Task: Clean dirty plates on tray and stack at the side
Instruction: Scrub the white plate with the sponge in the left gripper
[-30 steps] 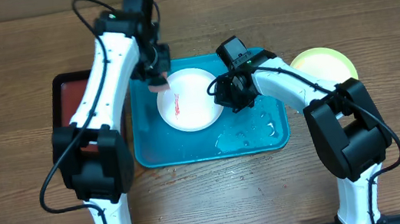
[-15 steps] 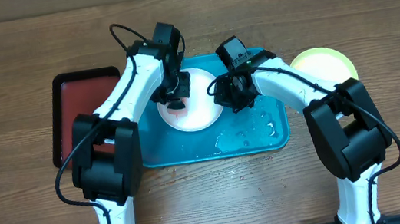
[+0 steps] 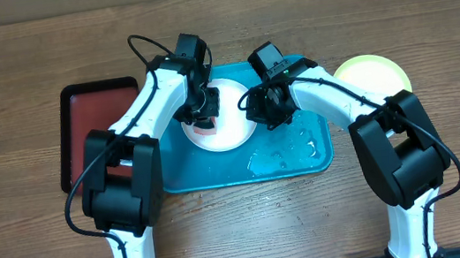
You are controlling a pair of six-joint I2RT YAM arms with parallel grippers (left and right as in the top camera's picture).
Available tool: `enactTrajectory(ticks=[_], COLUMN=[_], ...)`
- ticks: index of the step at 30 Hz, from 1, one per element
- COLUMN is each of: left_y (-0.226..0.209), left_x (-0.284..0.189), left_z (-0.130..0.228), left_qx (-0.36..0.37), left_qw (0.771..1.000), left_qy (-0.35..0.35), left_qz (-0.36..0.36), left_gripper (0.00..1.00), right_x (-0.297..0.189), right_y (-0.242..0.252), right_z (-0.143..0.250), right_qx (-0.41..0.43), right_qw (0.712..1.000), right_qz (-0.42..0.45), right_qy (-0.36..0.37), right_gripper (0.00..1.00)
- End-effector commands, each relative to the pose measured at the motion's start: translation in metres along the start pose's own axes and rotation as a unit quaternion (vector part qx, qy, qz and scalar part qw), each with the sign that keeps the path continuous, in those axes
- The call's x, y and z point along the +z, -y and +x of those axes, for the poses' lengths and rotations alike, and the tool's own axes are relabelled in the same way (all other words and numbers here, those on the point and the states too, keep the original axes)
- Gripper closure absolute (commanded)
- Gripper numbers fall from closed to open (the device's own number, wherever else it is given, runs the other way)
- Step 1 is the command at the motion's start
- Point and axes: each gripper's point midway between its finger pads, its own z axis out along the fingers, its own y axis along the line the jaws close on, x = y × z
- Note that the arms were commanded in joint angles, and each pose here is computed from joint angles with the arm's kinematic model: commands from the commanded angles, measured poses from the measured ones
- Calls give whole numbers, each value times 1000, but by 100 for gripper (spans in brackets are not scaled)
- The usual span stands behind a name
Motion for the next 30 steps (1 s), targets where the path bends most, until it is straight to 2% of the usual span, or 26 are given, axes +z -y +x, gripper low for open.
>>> enactTrajectory(ticks=[1,3,6,9,11,15,19,24,27,30], left_y=[55,59,50,21,-9,-64,-82,-80,-64,-36], left_x=[-7,-9,-6,0,2,-11,-19,-19,-11,-2], left_z=[21,20,15,5,1,-6,-9,-7,-2,7], left_qx=[107,113,106,55,9,-71,-81,-78,-57,-8], left_qw=[980,977,983,997,1000,979,965,967,980,994], left_qy=[-25,-22,-14,-3,6,41,57,53,31,-1], left_qz=[164,177,151,62,-24,-185,-241,-237,-189,-109], left_gripper=[96,96,95,96,96,96,96,96,95,96], right_x=[7,7,7,7,7,7,7,7,7,7], right_y=[6,6,6,6,6,6,6,5,5,5], right_z=[6,6,6,6,6,6,6,5,5,4], right_qx=[-2,-3,-2,-2,-2,-2,-2,-3,-3,-3], right_qw=[1000,1000,1000,1000,1000,1000,1000,1000,1000,1000], right_qz=[17,17,17,17,17,17,17,16,17,17], right_qy=[-5,-5,-5,-5,-5,-5,-5,-4,-2,-1], right_gripper=[96,96,96,96,96,96,96,96,96,96])
